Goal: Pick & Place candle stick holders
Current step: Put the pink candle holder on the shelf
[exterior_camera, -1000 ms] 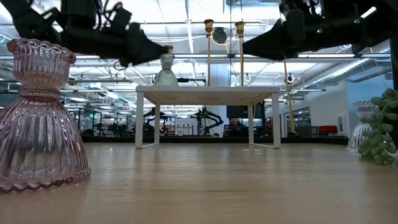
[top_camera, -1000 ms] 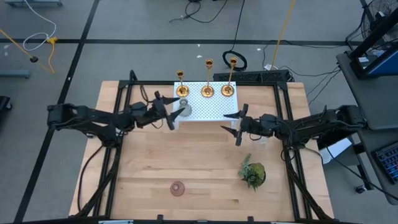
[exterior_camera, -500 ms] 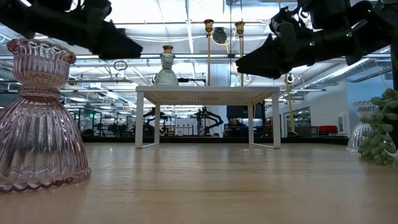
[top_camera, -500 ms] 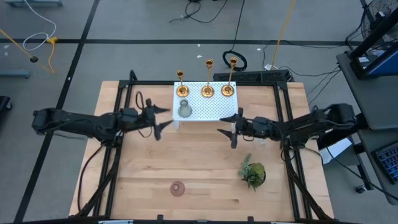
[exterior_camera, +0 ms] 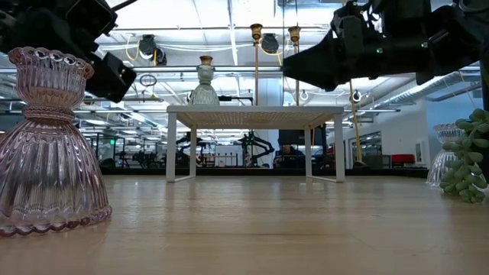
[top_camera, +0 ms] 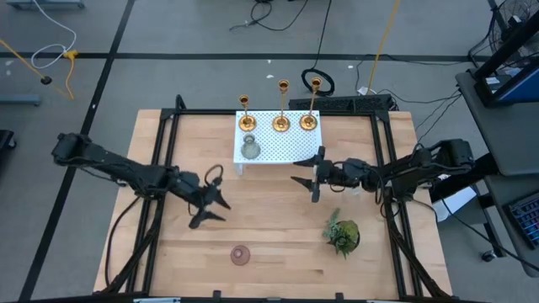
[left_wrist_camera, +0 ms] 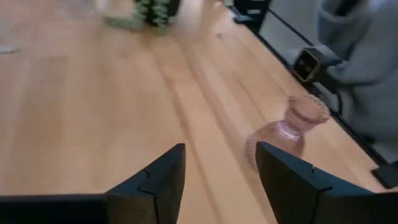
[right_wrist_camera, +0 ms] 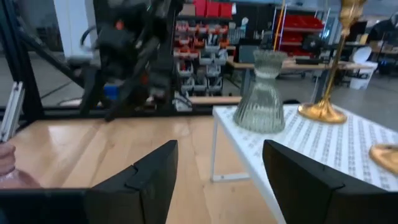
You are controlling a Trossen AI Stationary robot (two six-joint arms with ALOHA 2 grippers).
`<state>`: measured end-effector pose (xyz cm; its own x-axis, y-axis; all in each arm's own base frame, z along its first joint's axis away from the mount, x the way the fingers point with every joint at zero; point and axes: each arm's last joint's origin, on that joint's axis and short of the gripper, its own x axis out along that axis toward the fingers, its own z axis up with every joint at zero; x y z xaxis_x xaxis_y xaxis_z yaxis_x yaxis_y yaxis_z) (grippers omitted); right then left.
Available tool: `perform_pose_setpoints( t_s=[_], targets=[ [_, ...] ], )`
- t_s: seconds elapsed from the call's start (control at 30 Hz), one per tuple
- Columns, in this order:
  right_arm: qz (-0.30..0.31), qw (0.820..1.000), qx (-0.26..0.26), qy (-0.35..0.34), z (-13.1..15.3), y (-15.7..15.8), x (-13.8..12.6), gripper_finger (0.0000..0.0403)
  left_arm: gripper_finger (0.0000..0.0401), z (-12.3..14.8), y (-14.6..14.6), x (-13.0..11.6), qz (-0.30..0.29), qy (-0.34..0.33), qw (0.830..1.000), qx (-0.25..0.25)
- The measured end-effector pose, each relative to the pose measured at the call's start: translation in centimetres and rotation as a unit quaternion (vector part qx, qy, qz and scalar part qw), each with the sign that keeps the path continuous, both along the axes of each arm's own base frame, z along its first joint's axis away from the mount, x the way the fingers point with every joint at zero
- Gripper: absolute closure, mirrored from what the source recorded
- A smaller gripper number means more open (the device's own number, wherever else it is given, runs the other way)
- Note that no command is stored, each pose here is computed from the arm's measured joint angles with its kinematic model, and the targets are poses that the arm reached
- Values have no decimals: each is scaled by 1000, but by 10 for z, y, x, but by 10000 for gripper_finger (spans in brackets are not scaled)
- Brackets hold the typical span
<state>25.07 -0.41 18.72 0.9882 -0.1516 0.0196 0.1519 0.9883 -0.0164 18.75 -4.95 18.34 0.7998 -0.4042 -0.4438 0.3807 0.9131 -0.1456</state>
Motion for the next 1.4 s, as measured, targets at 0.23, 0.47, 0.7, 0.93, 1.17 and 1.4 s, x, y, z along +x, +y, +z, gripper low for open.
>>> perform_pose_setpoints(
  t_s=[0.23, 0.47, 0.7, 0.93, 1.17, 1.4],
  targets=[
    [-5, 999, -49, -16, 5, -2, 0, 178, 189, -21, -28, 19, -41, -10, 999, -18],
    [-33, 994, -93, -39, 11, -13, -1, 179, 168, -40, -47, 32, -54, -12, 997, -59],
    [-74, 989, -107, -70, 18, -31, -5, 179, 167, -57, -63, 37, -66, -15, 994, -86],
    [-109, 983, -112, -101, 24, -47, -9, 179, 167, -69, -76, 39, -47, -15, 995, -91],
    [-132, 979, -116, -108, 32, -59, -7, 179, 167, -67, -91, 51, -46, -28, 995, -84],
    [-141, 978, -115, -101, 31, -64, -7, 179, 167, -69, -98, 62, -51, -27, 995, -78]
  ],
)
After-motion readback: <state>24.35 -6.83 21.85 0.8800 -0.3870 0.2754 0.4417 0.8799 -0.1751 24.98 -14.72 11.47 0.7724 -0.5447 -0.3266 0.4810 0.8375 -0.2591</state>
